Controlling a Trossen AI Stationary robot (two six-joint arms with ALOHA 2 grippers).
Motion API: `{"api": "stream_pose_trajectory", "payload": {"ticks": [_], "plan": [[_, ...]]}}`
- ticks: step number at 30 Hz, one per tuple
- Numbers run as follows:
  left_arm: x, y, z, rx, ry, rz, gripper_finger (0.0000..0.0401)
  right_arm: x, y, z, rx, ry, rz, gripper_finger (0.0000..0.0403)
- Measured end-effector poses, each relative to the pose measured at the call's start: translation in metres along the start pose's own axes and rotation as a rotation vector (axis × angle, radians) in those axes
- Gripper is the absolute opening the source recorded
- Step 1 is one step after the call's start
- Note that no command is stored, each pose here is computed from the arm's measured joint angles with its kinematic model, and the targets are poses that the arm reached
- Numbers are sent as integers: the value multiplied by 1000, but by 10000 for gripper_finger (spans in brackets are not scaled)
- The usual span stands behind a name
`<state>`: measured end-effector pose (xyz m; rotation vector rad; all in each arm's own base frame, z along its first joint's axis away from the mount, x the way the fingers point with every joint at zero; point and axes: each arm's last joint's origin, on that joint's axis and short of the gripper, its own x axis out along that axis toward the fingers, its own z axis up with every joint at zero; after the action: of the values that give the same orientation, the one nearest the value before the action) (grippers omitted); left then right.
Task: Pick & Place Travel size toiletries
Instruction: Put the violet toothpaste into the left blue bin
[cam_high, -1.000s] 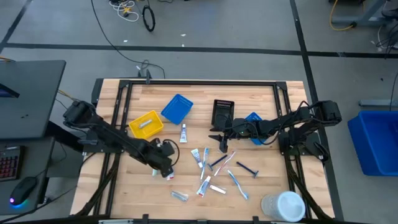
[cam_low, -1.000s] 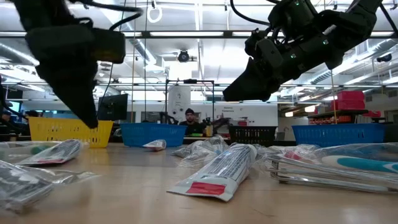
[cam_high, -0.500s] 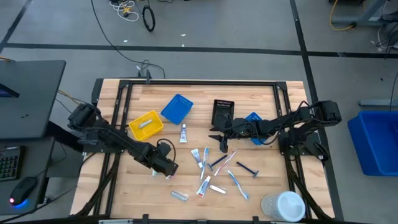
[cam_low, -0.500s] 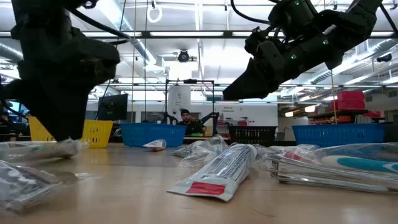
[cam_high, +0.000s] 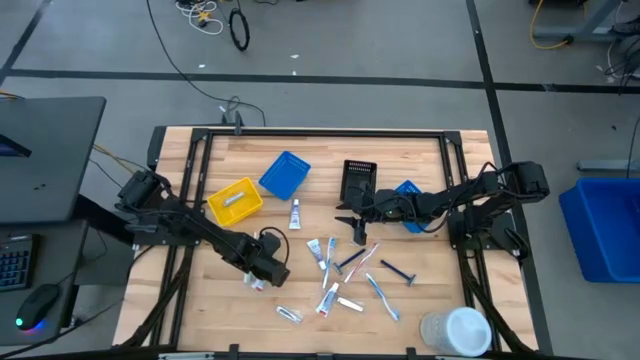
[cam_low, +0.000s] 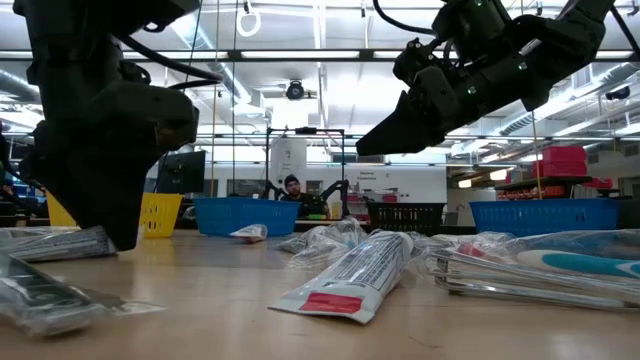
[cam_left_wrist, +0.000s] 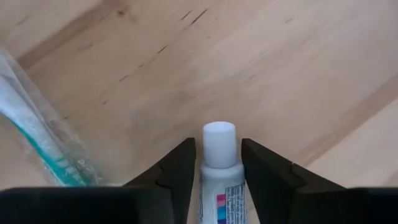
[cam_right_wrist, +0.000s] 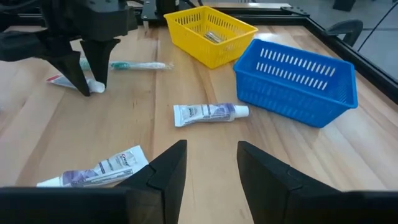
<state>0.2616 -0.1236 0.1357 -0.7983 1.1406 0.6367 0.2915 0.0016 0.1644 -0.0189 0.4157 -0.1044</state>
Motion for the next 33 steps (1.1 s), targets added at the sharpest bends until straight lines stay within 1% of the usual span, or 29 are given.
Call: {"api": "stream_pose_trajectory", "payload": {"ticks": [4, 6, 8, 10, 12, 15, 17, 18, 22, 24, 26, 28, 33], "plan": [[0, 0, 0, 25, -16, 9, 99, 0, 0, 0, 0, -2, 0, 150], [-1, -1, 1, 25, -20, 11, 86, 0, 0, 0, 1, -5, 0, 151], [-2, -5, 2, 35, -40, 4, 82, 0, 0, 0, 1, -5, 0, 151], [-6, -14, 6, 65, -86, -35, 84, 0, 0, 1, 1, -5, 0, 150], [-12, -21, 12, 103, -131, -46, 89, 0, 0, 0, 1, -5, 0, 150], [-21, -31, 25, 171, -188, -56, 87, 0, 0, 1, 1, -9, 0, 150], [-29, -38, 40, 210, -249, -59, 81, 0, 0, 1, 1, -9, 0, 151], [-32, -40, 49, 233, -287, -40, 80, 0, 0, 1, 1, -9, 0, 151], [-48, -41, 93, 300, -437, 67, 89, 0, 0, 1, 1, -9, 0, 150], [-56, -37, 117, 318, -479, 137, 93, 0, 0, 1, 1, -9, 0, 150], [-63, -28, 143, 317, -499, 204, 92, 0, 0, 1, 1, -9, 0, 151], [-66, -16, 168, 302, -508, 248, 87, 0, 0, 1, 1, -9, 0, 151], [-62, 30, 218, 219, -486, 365, 88, 0, 0, 1, 1, -9, 0, 150]]}}
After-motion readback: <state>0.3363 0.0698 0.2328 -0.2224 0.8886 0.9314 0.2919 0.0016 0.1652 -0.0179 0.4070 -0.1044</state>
